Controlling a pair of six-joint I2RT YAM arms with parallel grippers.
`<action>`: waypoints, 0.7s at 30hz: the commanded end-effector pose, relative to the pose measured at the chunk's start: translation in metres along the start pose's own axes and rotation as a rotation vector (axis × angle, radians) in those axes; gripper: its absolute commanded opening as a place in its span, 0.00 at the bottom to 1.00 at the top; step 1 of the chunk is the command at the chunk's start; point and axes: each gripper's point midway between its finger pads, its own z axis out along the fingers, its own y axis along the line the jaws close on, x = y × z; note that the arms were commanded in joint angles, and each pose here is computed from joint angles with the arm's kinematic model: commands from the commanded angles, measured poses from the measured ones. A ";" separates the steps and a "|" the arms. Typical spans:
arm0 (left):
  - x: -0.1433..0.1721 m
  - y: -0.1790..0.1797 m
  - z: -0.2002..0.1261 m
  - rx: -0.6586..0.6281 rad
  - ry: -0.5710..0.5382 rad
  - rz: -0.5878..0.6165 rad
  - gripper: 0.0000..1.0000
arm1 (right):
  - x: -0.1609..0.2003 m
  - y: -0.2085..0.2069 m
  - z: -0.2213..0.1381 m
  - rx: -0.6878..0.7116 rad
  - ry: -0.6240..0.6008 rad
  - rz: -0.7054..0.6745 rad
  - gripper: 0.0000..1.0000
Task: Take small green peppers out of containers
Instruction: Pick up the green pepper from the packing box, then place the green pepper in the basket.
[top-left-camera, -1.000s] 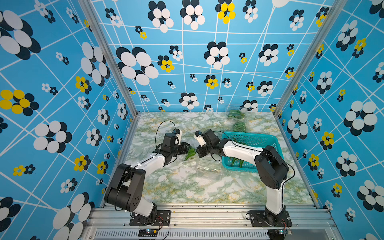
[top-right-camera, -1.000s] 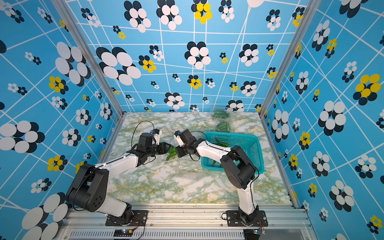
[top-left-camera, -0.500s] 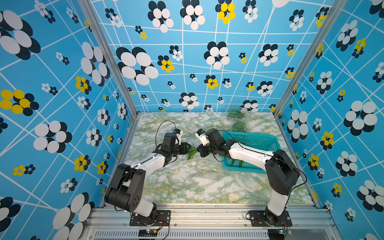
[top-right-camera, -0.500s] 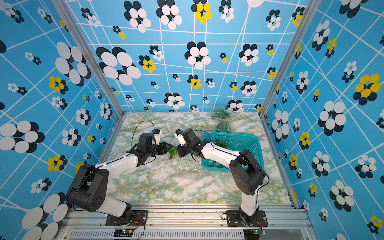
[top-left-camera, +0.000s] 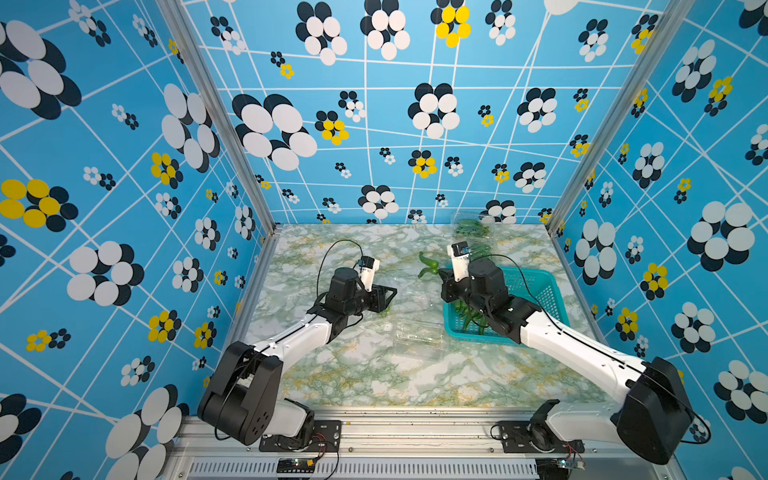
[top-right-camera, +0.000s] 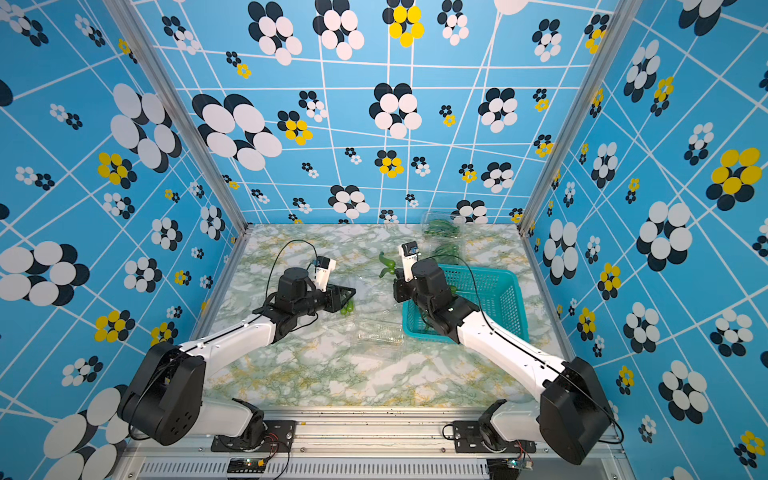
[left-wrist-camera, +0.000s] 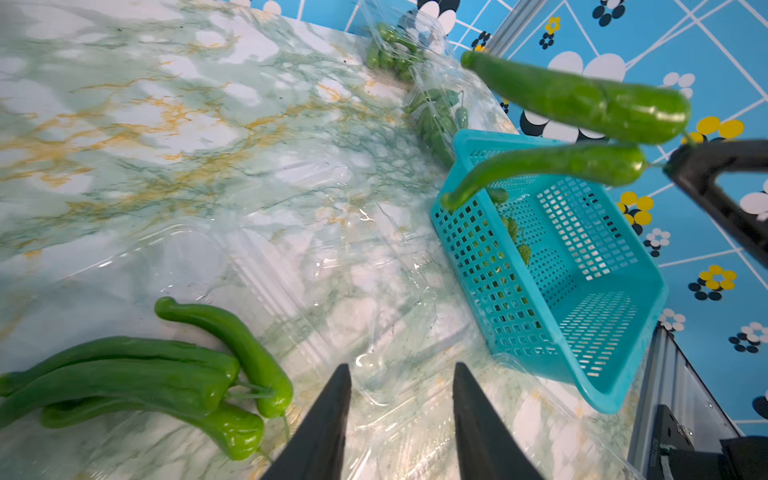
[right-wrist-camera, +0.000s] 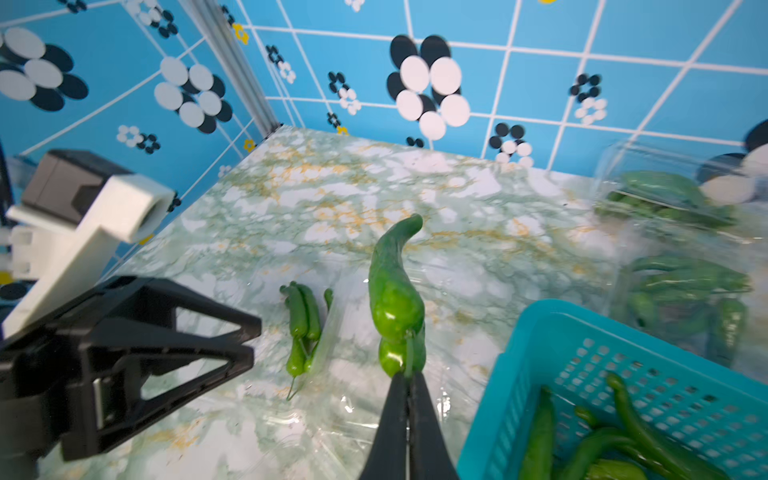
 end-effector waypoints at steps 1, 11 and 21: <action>-0.001 -0.025 0.009 0.086 0.027 0.080 0.42 | -0.013 -0.047 -0.017 0.196 -0.088 0.060 0.00; 0.028 -0.035 0.035 0.082 0.179 0.139 0.42 | 0.045 -0.108 0.009 0.457 0.044 0.157 0.00; 0.025 -0.017 0.032 -0.030 0.160 0.162 0.42 | 0.089 -0.107 0.031 0.462 0.184 0.212 0.00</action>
